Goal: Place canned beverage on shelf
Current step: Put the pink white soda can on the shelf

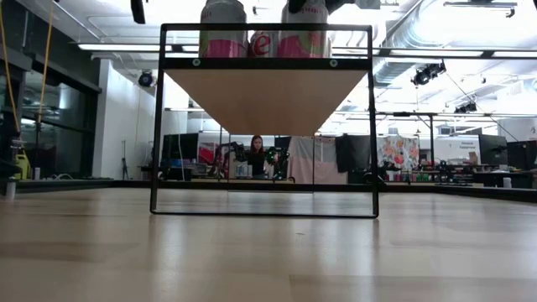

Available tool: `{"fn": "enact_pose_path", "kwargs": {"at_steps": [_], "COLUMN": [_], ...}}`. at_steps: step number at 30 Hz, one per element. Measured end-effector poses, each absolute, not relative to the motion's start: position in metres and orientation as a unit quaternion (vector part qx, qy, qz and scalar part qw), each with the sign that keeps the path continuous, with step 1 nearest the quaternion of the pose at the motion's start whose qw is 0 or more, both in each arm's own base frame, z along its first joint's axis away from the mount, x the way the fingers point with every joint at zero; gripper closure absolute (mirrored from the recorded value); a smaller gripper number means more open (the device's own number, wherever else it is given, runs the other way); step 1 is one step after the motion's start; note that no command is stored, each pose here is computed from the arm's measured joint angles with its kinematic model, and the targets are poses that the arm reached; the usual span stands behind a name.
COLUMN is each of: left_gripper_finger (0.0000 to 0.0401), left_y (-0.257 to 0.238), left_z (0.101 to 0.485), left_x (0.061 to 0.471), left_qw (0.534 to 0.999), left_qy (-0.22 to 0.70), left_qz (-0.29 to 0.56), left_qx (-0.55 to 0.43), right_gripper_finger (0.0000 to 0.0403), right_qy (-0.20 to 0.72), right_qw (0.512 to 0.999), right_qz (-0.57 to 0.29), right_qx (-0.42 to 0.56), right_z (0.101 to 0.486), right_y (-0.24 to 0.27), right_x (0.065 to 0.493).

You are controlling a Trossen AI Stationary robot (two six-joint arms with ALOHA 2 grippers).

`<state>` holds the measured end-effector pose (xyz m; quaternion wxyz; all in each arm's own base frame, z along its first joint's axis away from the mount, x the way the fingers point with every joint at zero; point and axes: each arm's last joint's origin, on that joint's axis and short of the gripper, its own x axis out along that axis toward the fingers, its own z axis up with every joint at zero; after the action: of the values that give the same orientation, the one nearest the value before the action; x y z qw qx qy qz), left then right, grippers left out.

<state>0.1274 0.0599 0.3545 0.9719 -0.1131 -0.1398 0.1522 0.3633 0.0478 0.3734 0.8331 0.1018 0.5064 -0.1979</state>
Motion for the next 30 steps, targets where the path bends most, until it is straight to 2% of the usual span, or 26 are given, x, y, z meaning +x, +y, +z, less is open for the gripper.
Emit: {"fn": "enact_pose_path", "kwargs": {"at_steps": [11,30], "left_gripper_finger": [0.0401,0.0401], "left_y": [0.0599,0.0599], "left_z": [0.3545,0.3545], "left_x": [0.1274,0.1274], "left_qw": [0.972,0.972], "left_qy": [-0.14,-0.14], "left_qz": [0.152,0.152], "left_qx": [-0.114,-0.114], "right_gripper_finger": [0.0114,0.0114], "right_qy": [0.512,0.503], "right_qw": [0.837,0.841], "right_qz": [-0.175,-0.179], "right_qx": [0.078,0.092], "right_z": [0.3735,0.3743], "right_y": [0.0483,0.0482], "right_x": [0.3639,0.3656]}}
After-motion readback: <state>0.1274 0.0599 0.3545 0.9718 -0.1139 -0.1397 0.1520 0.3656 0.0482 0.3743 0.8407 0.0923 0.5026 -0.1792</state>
